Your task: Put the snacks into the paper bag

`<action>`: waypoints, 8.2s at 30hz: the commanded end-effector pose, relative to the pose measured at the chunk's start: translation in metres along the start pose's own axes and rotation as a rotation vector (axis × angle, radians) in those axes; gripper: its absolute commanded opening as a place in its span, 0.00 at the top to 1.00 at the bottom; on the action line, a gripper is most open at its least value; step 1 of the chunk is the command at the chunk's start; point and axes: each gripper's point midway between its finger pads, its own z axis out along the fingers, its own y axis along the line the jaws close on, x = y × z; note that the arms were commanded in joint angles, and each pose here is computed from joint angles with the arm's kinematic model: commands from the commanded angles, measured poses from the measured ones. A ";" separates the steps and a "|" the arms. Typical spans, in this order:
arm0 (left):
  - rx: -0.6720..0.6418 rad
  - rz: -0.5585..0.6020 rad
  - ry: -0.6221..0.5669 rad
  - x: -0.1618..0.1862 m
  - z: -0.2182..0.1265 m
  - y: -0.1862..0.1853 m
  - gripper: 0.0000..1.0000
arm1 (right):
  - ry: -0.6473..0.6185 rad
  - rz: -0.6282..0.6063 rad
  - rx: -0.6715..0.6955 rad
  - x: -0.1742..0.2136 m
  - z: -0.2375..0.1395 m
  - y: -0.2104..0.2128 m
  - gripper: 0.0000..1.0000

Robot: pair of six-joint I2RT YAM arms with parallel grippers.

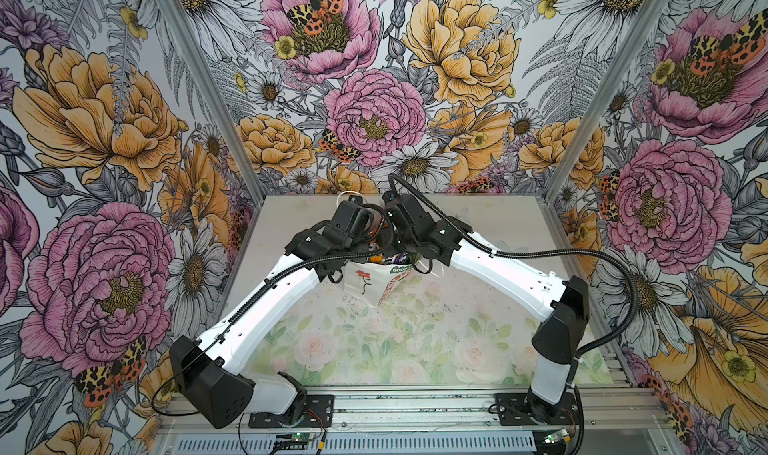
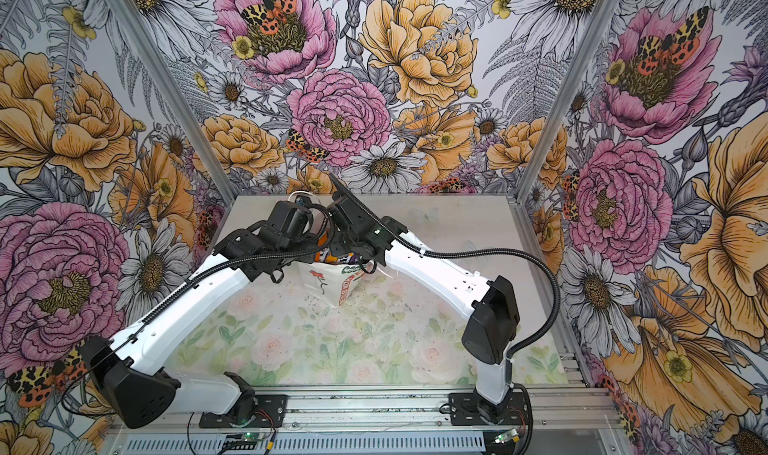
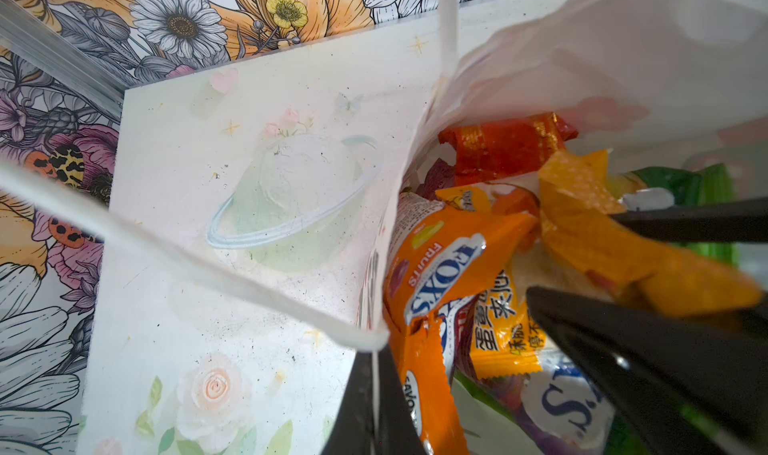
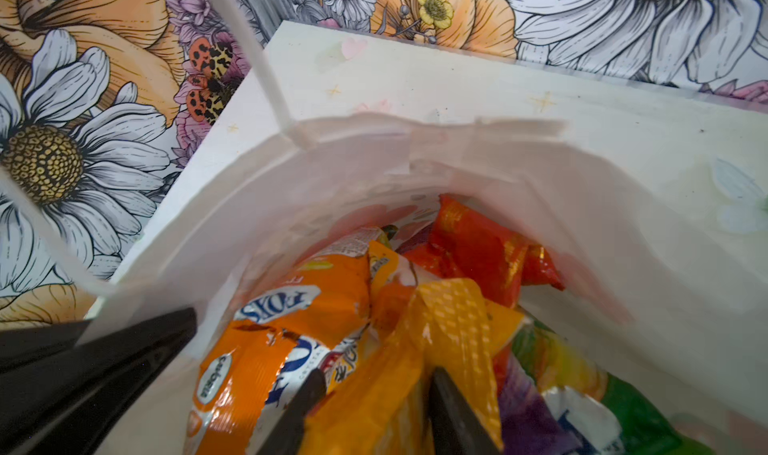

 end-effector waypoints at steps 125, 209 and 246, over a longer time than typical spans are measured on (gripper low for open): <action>0.245 -0.223 -0.088 -0.057 -0.096 -0.069 1.00 | -0.188 0.189 0.032 -0.058 -0.125 -0.065 1.00; -0.302 -0.733 -0.543 0.023 -0.028 0.164 0.01 | -0.397 0.574 0.766 0.077 -0.232 -0.339 0.13; -0.200 -0.269 -0.586 0.083 0.141 0.167 0.01 | -0.542 0.035 0.601 0.143 -0.059 -0.389 0.06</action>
